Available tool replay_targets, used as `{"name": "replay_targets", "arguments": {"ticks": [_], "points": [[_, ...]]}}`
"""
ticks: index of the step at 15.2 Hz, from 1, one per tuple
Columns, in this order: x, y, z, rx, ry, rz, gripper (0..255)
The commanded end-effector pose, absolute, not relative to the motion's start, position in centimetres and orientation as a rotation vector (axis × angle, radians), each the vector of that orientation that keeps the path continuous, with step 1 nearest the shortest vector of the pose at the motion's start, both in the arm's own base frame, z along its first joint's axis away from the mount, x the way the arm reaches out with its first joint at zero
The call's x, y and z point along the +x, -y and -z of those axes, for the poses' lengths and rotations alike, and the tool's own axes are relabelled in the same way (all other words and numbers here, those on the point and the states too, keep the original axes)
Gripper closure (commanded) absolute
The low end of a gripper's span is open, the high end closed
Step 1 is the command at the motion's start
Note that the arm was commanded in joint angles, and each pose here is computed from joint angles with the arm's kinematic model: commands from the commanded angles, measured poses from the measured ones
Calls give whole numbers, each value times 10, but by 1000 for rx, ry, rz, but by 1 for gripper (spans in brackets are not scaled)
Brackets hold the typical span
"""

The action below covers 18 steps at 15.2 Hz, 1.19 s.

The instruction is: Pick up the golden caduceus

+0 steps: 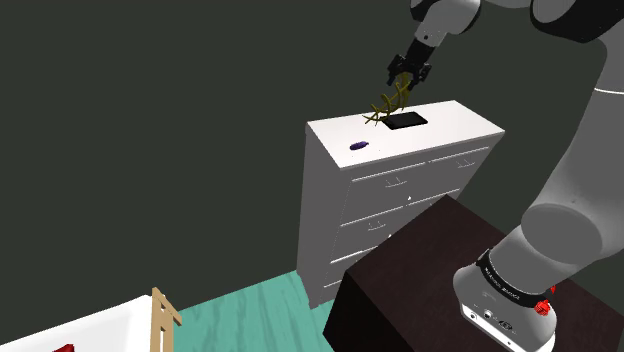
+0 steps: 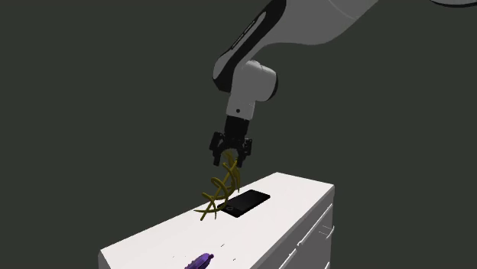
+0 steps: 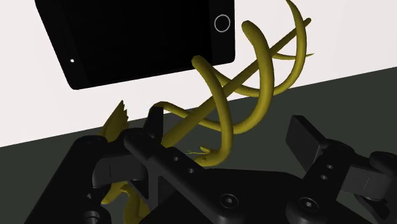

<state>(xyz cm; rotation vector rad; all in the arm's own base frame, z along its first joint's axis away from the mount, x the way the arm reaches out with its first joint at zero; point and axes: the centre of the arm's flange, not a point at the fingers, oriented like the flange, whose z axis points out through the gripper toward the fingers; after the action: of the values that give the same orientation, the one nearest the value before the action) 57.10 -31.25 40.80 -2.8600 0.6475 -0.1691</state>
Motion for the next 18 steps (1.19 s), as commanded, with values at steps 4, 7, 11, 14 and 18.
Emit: {"name": "replay_targets", "arguments": {"ticks": [4, 7, 11, 14, 18], "points": [[571, 313, -400, -2860, -648, 170, 255], [571, 313, -400, -2860, -648, 170, 255], [571, 313, -400, -2860, -648, 170, 255], [571, 312, -410, -2860, -648, 170, 255], [571, 312, -431, -2860, -648, 170, 255]]}}
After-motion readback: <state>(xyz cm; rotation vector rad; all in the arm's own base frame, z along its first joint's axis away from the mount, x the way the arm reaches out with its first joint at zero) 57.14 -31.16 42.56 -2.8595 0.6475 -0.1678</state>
